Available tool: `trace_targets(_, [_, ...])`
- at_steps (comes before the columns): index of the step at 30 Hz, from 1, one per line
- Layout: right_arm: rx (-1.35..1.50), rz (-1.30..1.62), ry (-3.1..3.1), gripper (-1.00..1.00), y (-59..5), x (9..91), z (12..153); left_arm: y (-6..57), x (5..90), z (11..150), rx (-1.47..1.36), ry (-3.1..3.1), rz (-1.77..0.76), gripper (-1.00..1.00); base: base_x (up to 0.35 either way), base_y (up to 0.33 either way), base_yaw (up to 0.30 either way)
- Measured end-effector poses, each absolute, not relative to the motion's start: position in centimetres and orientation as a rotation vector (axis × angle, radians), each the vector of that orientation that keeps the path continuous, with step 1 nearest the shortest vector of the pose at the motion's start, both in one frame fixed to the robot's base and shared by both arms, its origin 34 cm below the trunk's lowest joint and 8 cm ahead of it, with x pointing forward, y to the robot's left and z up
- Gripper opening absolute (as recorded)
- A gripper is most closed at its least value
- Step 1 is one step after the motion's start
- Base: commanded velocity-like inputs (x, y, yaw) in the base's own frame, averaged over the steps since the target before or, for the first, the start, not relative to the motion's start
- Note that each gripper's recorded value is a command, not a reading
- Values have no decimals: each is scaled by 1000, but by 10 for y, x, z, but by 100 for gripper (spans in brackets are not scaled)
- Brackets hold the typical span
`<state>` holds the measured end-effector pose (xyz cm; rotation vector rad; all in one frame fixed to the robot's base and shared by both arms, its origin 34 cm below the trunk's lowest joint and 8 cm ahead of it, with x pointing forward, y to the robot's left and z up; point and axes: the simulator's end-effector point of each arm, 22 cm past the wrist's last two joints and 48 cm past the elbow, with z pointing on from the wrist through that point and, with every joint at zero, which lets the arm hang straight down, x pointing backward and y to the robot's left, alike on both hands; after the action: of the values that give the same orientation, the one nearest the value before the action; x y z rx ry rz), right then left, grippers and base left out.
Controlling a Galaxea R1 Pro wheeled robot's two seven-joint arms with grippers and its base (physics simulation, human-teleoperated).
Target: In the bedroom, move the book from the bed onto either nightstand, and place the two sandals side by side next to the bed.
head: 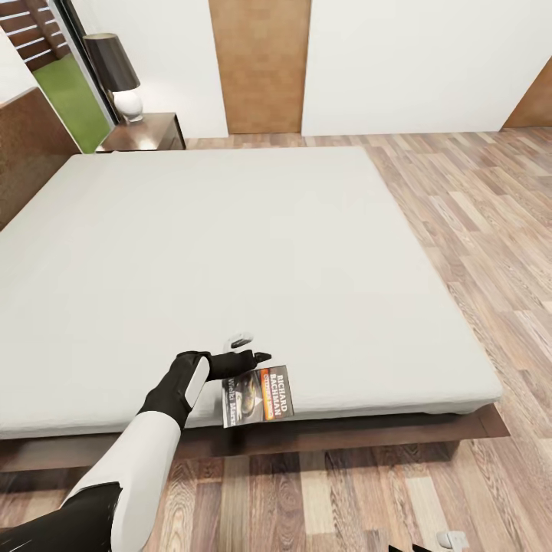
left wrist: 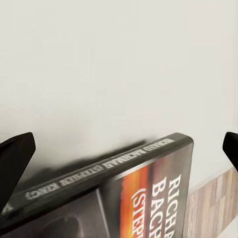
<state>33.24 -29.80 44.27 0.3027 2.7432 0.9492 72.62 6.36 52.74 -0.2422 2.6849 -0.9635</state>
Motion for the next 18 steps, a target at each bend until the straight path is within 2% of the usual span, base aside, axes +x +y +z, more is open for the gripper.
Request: trace_targets(18, [303,950,2743,100,-298,332,443,64,726,527,-242,2685,-964,100,0,0,0])
